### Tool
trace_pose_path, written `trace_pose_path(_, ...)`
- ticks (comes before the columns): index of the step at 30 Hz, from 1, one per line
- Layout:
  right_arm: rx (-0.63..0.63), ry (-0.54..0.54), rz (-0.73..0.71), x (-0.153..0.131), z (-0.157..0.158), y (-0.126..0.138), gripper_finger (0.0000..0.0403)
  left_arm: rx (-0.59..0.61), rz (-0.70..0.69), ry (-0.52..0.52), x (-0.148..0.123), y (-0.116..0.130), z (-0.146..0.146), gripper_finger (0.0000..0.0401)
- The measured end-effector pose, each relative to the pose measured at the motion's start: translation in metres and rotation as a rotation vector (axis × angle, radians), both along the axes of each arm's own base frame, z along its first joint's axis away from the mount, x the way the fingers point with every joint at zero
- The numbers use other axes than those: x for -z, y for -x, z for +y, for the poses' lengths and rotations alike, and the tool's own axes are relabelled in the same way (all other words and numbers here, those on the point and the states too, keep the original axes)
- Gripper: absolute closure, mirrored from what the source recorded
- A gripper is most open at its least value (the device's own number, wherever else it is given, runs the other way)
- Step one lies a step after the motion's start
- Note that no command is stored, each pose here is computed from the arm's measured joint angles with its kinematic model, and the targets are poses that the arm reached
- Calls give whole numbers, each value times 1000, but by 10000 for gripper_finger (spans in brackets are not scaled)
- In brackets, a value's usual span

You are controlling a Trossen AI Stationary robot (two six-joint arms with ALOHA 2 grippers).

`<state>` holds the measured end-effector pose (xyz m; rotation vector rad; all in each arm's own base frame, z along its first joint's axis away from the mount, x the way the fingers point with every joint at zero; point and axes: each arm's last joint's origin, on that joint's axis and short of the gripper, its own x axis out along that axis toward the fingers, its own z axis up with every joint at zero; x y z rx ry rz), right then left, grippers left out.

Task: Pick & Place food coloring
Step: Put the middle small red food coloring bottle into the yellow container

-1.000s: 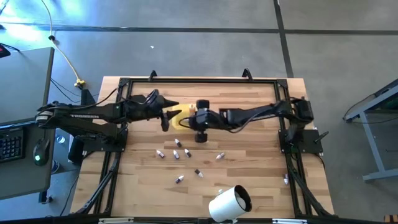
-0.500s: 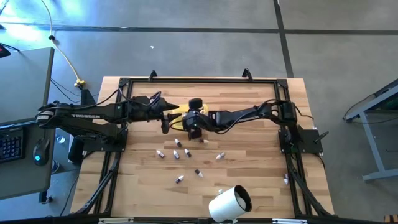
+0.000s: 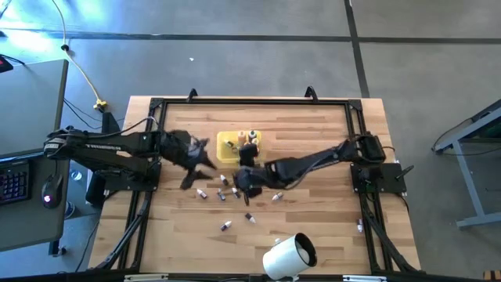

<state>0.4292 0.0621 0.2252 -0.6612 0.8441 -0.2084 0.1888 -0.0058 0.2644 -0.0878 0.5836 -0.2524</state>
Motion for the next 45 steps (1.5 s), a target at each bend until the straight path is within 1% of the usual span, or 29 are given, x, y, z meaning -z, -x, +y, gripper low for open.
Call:
trace_pose_path(2, -7, -43, -11, -5, 13, 6, 231, 17, 102, -9, 8, 5, -12, 219)
trace_pose_path(5, 3, -95, -32, -7, 28, 11, 231, -17, 214, -59, 22, 8, -29, 219)
trace_pose_path(7, 3, -113, -29, -5, 36, 13, 231, -18, 268, -102, 36, 10, -40, 219)
trace_pose_path(11, -21, -157, -12, -4, 46, 17, 231, 1, 352, -100, 56, 12, -59, 219)
trace_pose_path(13, -24, -169, -8, -3, 48, 18, 231, -9, 394, -124, 64, 11, -65, 220)
trace_pose_path(16, -26, -170, -9, -3, 50, 18, 231, -20, 415, -199, 73, 9, -72, 219)
trace_pose_path(19, -3, -192, -22, -3, 50, 18, 231, -10, 449, -264, 82, 6, -76, 219)
trace_pose_path(22, 4, -205, -25, -3, 50, 18, 231, -1, 505, -299, 94, 1, -77, 219)
trace_pose_path(27, 4, -207, -23, -3, 48, 17, 231, -23, 574, -365, 112, -4, -79, 219)
trace_pose_path(31, 5, -208, -22, -3, 46, 17, 231, -47, 601, -410, 121, -9, -80, 220)
trace_pose_path(34, 5, -218, -21, -3, 45, 17, 231, -55, 608, -417, 125, -10, -80, 220)
trace_pose_path(38, 6, -220, -21, -3, 45, 17, 231, -79, 604, -381, 125, -11, -81, 230)
trace_pose_path(42, 10, -237, -16, -2, 45, 17, 234, -100, 610, -342, 125, -11, -82, 267)
trace_pose_path(45, 13, -219, 27, 1, 47, 21, 238, -123, 606, -324, 125, -12, -82, 300)
